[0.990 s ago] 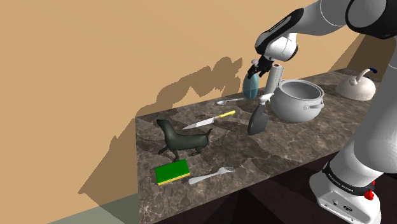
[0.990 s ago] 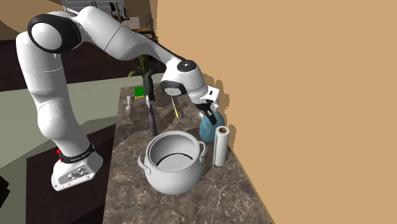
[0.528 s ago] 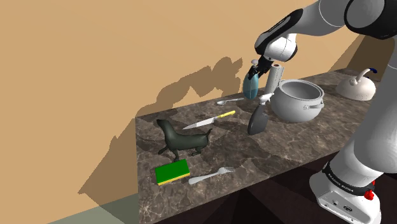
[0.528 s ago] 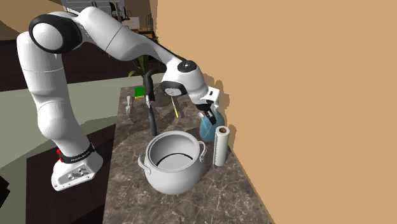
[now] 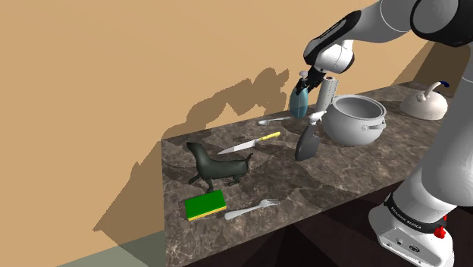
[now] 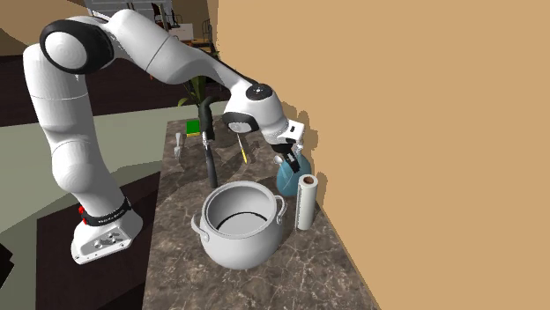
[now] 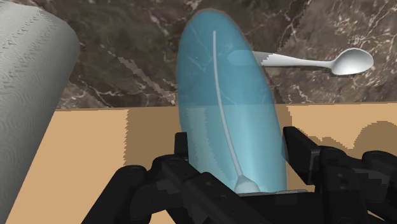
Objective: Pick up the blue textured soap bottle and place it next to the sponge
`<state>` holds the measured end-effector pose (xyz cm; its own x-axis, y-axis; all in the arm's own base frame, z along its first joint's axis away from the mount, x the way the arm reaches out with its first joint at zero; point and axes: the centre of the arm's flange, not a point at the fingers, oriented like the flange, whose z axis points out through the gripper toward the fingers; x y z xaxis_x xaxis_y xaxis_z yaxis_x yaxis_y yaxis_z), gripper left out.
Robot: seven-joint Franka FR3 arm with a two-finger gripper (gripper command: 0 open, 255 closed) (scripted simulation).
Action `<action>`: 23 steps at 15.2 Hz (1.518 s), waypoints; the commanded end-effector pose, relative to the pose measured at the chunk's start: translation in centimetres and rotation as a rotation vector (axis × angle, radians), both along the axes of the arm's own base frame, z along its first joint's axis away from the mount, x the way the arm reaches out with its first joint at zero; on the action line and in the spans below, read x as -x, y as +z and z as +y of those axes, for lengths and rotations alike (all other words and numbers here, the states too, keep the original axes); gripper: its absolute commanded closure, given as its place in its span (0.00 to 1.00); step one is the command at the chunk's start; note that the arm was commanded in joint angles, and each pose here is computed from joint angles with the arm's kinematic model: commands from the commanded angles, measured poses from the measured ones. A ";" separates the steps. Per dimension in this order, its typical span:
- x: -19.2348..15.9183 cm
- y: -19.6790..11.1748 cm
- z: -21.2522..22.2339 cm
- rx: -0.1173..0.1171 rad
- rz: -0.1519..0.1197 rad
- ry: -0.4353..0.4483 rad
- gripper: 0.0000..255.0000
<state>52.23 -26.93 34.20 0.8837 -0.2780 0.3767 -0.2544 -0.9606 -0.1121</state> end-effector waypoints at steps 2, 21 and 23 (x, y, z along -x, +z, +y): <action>0.0 0.5 0.1 -0.001 0.001 0.001 1.00; 0.0 10.5 0.1 -0.001 0.001 0.001 1.00; 0.0 11.6 0.1 -0.001 0.001 0.001 1.00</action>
